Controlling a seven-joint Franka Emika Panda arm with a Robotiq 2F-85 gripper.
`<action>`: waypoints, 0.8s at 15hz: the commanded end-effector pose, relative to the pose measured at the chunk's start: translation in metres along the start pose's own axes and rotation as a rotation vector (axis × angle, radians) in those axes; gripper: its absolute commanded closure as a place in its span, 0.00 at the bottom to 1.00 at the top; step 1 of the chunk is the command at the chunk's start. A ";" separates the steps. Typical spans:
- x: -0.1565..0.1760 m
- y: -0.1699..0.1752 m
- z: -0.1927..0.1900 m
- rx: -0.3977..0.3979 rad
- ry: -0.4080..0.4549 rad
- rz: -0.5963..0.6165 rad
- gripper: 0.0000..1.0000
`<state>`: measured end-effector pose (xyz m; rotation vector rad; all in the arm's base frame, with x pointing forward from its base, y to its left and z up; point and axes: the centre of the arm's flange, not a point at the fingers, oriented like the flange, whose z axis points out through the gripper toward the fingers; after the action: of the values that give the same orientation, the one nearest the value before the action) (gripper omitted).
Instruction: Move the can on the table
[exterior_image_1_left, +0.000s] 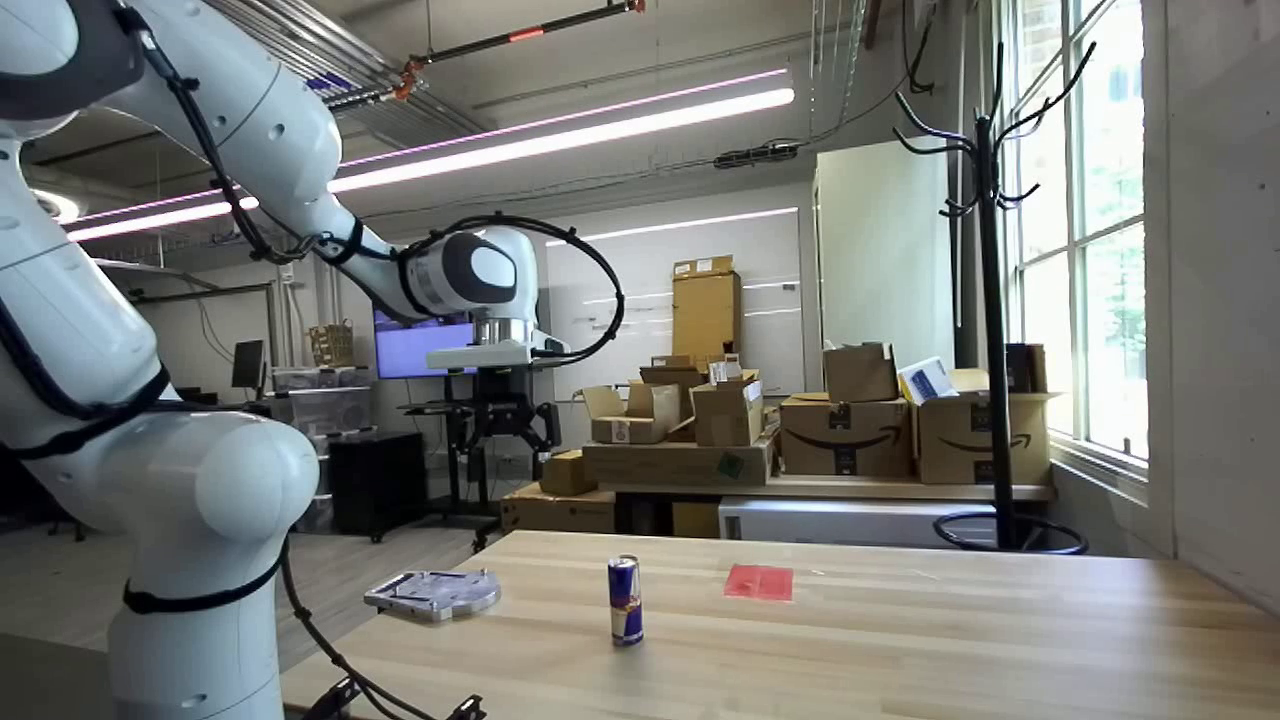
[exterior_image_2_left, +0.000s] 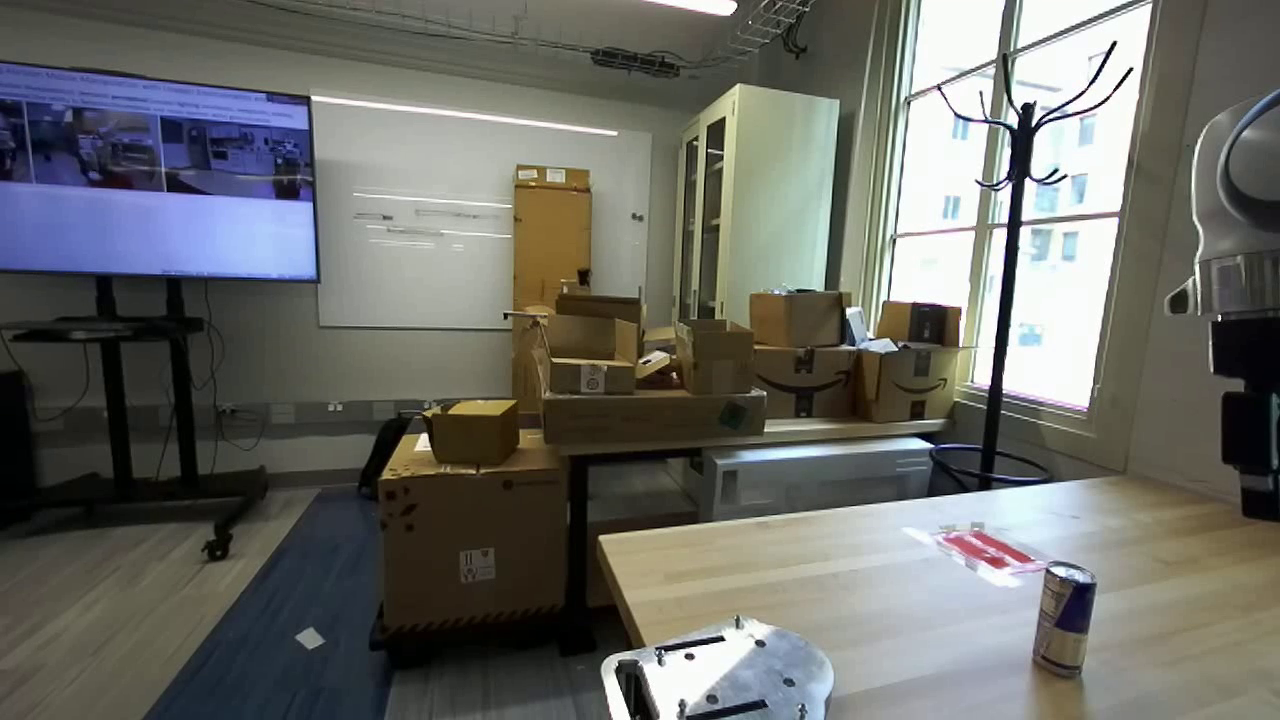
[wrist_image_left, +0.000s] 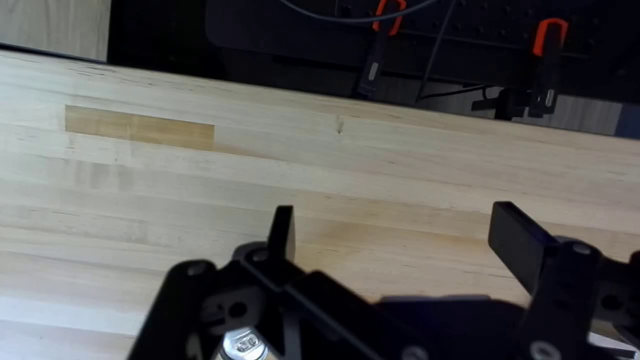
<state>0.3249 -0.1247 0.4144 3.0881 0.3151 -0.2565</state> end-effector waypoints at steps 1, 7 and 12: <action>0.004 0.003 0.000 -0.007 0.006 0.005 0.00; 0.038 0.021 -0.001 -0.036 0.082 -0.005 0.00; 0.090 0.054 0.023 -0.016 0.083 0.026 0.00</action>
<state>0.3738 -0.1398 0.3966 3.0644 0.2926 -0.0984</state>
